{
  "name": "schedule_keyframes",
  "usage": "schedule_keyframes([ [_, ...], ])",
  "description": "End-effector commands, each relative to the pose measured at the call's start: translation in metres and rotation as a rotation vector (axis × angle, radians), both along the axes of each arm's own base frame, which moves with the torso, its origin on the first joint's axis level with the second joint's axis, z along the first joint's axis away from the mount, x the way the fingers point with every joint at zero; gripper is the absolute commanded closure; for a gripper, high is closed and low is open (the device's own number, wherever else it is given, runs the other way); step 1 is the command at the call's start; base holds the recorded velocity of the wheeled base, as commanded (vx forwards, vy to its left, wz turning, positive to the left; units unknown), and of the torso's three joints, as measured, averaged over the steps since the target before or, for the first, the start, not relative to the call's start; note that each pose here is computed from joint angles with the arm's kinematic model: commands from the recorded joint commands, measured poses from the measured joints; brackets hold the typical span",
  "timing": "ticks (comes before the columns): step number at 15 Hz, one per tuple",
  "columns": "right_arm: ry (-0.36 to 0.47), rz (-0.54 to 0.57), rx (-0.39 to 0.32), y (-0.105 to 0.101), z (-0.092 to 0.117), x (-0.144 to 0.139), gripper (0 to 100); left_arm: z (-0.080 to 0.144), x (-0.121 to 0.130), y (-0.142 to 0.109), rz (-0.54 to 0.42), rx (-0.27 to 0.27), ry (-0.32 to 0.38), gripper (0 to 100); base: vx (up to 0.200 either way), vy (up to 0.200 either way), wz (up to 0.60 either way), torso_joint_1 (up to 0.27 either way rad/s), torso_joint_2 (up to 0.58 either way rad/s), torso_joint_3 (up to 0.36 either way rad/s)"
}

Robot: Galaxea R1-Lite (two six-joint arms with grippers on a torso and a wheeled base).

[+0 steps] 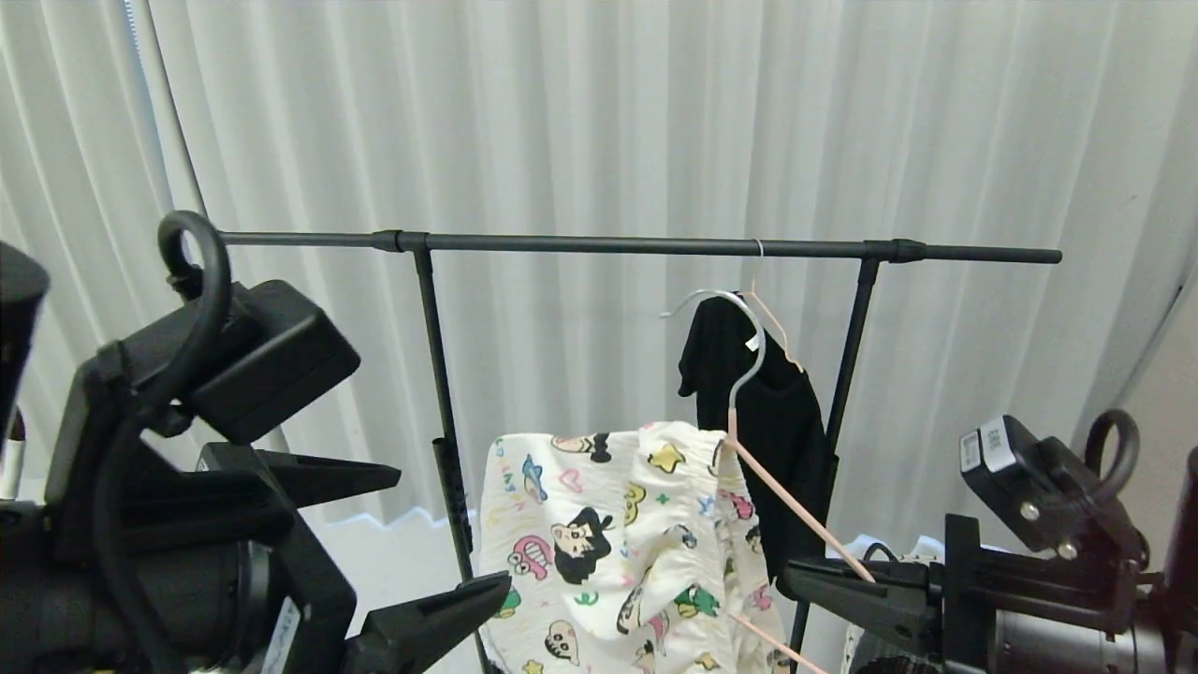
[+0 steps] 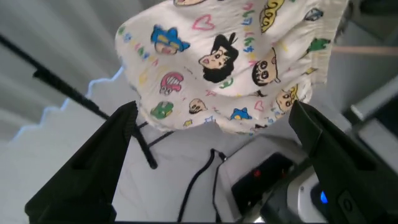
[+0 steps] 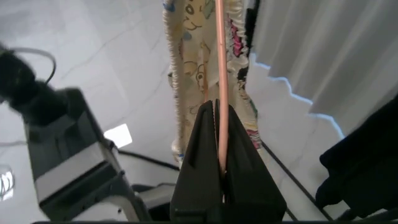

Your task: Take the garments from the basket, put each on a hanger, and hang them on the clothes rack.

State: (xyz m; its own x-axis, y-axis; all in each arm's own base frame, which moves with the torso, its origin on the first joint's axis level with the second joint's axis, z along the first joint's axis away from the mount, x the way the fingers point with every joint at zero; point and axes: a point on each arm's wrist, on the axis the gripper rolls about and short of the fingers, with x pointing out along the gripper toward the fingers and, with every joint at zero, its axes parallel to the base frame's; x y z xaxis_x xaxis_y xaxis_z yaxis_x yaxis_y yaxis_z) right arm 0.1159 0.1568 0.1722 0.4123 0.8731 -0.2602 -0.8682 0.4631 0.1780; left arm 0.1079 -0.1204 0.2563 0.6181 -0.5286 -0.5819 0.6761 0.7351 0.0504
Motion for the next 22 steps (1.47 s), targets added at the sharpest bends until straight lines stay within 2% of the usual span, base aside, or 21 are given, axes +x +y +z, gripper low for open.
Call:
schedule_keyframes([
  [1,-0.040,0.055,-0.016,-0.009,-0.004,-0.011,100,-0.012,-0.009,0.013,-0.084,-0.016,-0.026,0,0.000,0.000,0.00,0.000,0.00,0.000],
  [3,-0.046,0.131,-0.035,-0.010,-0.010,-0.022,100,-0.032,-0.001,0.008,-0.207,-0.024,-0.096,0,0.000,0.000,0.00,0.000,0.00,0.000],
  [4,-0.046,0.161,-0.035,-0.007,-0.010,-0.027,100,-0.040,-0.002,0.007,-0.292,-0.040,-0.090,0,0.000,0.000,0.00,0.000,0.00,0.000],
  [5,-0.046,0.170,-0.035,-0.007,-0.010,-0.029,100,-0.043,-0.003,0.007,-0.318,-0.041,-0.082,0,0.000,0.000,0.00,0.000,0.00,0.000],
  [6,-0.048,0.210,-0.033,-0.003,-0.010,-0.035,100,-0.049,-0.003,0.005,-0.382,-0.032,-0.066,0,0.000,0.000,0.00,0.000,0.00,0.000],
  [9,-0.048,0.253,-0.035,0.000,-0.011,-0.041,100,-0.054,0.002,0.000,-0.401,-0.012,-0.062,0,0.000,0.000,0.00,0.000,0.00,0.000],
  [11,-0.051,0.287,-0.032,0.005,-0.009,-0.046,100,-0.055,0.004,-0.004,-0.429,-0.021,-0.053,0,0.000,0.000,0.00,0.000,0.00,0.000],
  [13,-0.058,0.290,-0.030,0.007,-0.008,-0.046,100,-0.058,0.001,-0.007,-0.499,-0.045,-0.026,0,0.000,0.000,0.00,0.000,0.00,0.000],
  [15,-0.075,0.299,-0.035,0.007,-0.008,-0.046,100,-0.063,0.002,-0.008,-0.531,-0.014,-0.037,0,0.000,0.000,0.00,0.000,0.00,0.000],
  [18,-0.080,0.321,-0.033,0.008,-0.007,-0.050,100,-0.065,0.003,-0.009,-0.542,-0.002,-0.032,0,0.000,0.000,0.00,0.000,0.00,0.000],
  [19,-0.081,0.326,-0.031,0.009,-0.007,-0.051,100,-0.065,0.003,-0.010,-0.543,-0.003,-0.032,100,0.000,0.000,0.00,0.000,0.00,0.000],
  [22,-0.093,0.325,-0.013,0.012,-0.001,-0.050,100,-0.066,0.003,-0.010,-0.544,-0.001,-0.032,100,0.000,0.000,0.00,0.000,0.00,0.000],
])
